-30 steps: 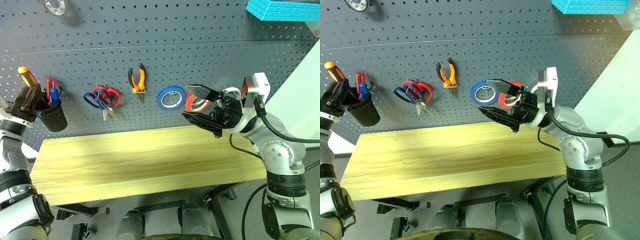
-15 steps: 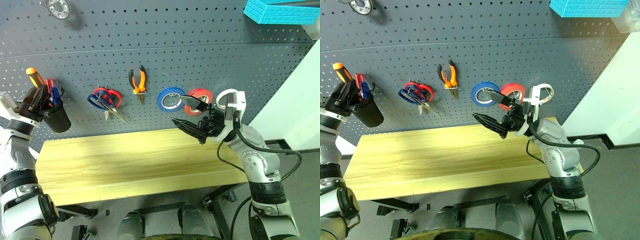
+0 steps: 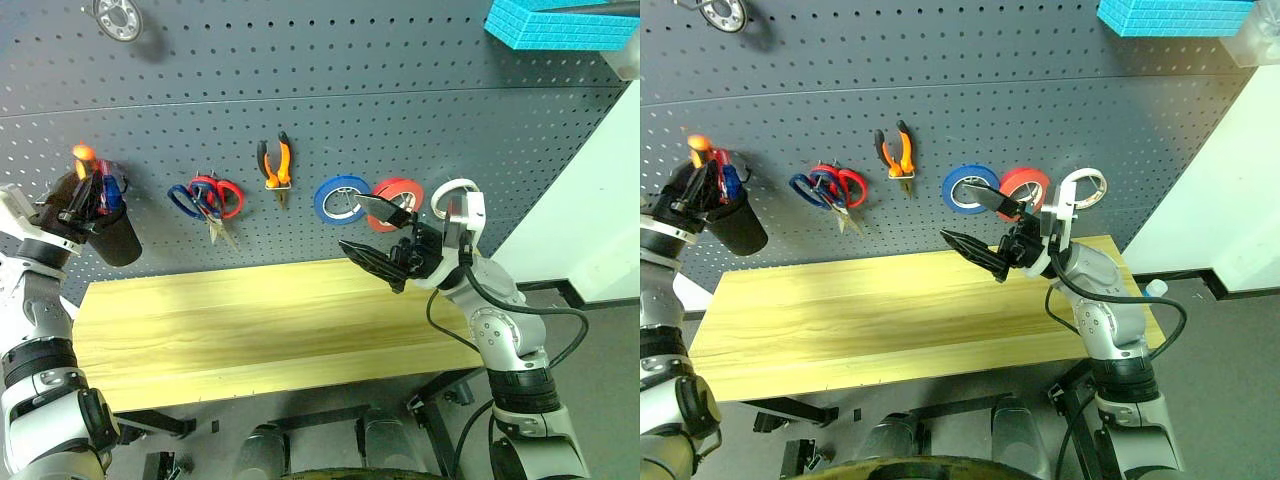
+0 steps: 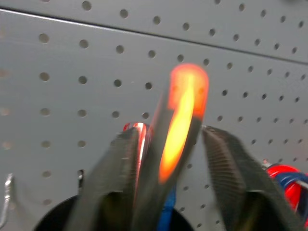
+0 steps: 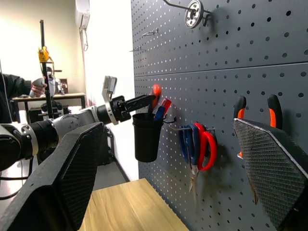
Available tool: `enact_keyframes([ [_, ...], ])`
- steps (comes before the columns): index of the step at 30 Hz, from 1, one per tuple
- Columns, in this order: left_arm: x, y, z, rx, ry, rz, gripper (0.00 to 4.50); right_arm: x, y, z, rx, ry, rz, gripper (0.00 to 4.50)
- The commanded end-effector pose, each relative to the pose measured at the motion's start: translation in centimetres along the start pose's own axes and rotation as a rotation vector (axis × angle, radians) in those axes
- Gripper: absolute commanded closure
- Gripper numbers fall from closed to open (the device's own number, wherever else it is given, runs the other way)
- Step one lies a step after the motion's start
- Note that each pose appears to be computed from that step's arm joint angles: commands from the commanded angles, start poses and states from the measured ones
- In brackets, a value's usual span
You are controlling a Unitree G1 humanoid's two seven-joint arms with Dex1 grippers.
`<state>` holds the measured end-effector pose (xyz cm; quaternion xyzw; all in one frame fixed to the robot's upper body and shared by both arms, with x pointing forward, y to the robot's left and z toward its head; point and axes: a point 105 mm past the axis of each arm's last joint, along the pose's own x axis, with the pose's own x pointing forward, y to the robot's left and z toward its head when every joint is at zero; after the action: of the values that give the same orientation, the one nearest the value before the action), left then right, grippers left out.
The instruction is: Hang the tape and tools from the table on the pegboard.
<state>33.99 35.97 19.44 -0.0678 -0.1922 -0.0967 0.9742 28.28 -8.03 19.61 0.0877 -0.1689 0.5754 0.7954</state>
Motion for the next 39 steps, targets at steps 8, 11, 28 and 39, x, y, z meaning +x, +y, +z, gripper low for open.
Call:
enact_keyframes([
  [8,-0.5,-0.7,5.1,0.058,-0.159,-0.038,0.06,-0.2,0.0,0.5,-0.032,-0.006,0.005,0.0],
  [11,-1.1,-2.5,7.1,0.095,-0.181,-0.116,0.06,-0.4,-0.2,0.6,-0.038,0.001,-0.004,0.0],
  [28,-10.6,-9.2,-4.9,0.286,0.379,-0.254,0.06,-6.1,-3.0,-7.0,-0.108,0.425,-0.153,0.0],
  [39,-14.4,-10.9,-10.9,0.297,0.524,-0.335,0.06,-14.1,-2.9,-7.5,-0.127,0.529,-0.354,0.0],
])
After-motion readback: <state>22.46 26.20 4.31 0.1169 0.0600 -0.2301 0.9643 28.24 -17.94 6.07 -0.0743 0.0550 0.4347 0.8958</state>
